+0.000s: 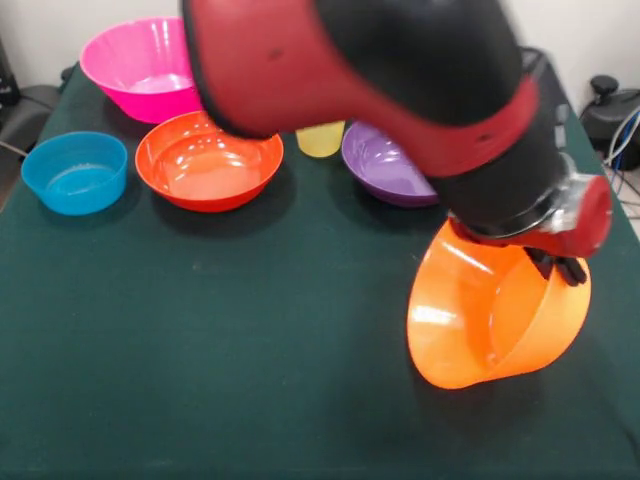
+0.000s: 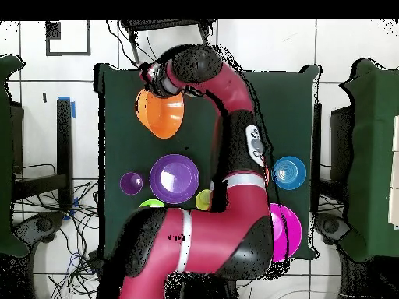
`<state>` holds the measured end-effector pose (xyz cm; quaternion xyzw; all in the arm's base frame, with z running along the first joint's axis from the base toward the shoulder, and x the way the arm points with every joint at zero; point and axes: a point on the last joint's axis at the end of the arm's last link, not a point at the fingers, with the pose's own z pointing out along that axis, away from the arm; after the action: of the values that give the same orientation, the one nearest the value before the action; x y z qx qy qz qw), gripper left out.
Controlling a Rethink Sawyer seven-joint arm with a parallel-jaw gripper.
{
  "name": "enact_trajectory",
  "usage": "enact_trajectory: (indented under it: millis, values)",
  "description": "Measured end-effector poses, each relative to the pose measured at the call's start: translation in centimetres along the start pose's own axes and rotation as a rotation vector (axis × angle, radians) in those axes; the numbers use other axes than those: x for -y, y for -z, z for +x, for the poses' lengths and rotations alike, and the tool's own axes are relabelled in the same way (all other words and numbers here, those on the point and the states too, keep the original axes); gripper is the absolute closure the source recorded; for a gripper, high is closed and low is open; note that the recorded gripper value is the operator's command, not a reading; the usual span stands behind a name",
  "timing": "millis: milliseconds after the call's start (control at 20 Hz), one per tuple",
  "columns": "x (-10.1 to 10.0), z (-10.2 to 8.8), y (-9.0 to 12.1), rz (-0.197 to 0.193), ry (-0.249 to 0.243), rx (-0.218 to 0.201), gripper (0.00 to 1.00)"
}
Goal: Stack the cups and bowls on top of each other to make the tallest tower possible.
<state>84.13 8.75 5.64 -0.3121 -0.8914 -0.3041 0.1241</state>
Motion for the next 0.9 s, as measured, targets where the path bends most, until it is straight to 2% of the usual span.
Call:
enact_trajectory:
  millis: [100, 200, 300, 400, 500, 550, 700, 750, 850, 900]
  values:
    - [1.0, -0.5, 0.2, -0.047, -0.029, -0.065, 1.0]
    - [2.2, -0.6, 0.3, -0.099, -0.06, -0.157, 1.0]
    - [2.8, -0.4, 0.2, -0.124, -0.074, -0.203, 1.0]
    - [3.5, 0.0, -0.1, -0.161, -0.09, -0.278, 1.0]
    - [3.7, 0.4, -0.4, -0.18, -0.095, -0.322, 1.0]
    - [3.9, 1.0, -1.0, -0.207, -0.1, -0.386, 1.0]
    - [4.1, 1.7, -1.9, -0.232, -0.101, -0.453, 1.0]
    - [4.1, 2.5, -2.7, -0.251, -0.101, -0.512, 1.0]
    - [4.0, 3.1, -3.3, -0.267, -0.101, -0.556, 1.0]
    - [3.9, 3.8, -4.0, -0.281, -0.099, -0.596, 1.0]
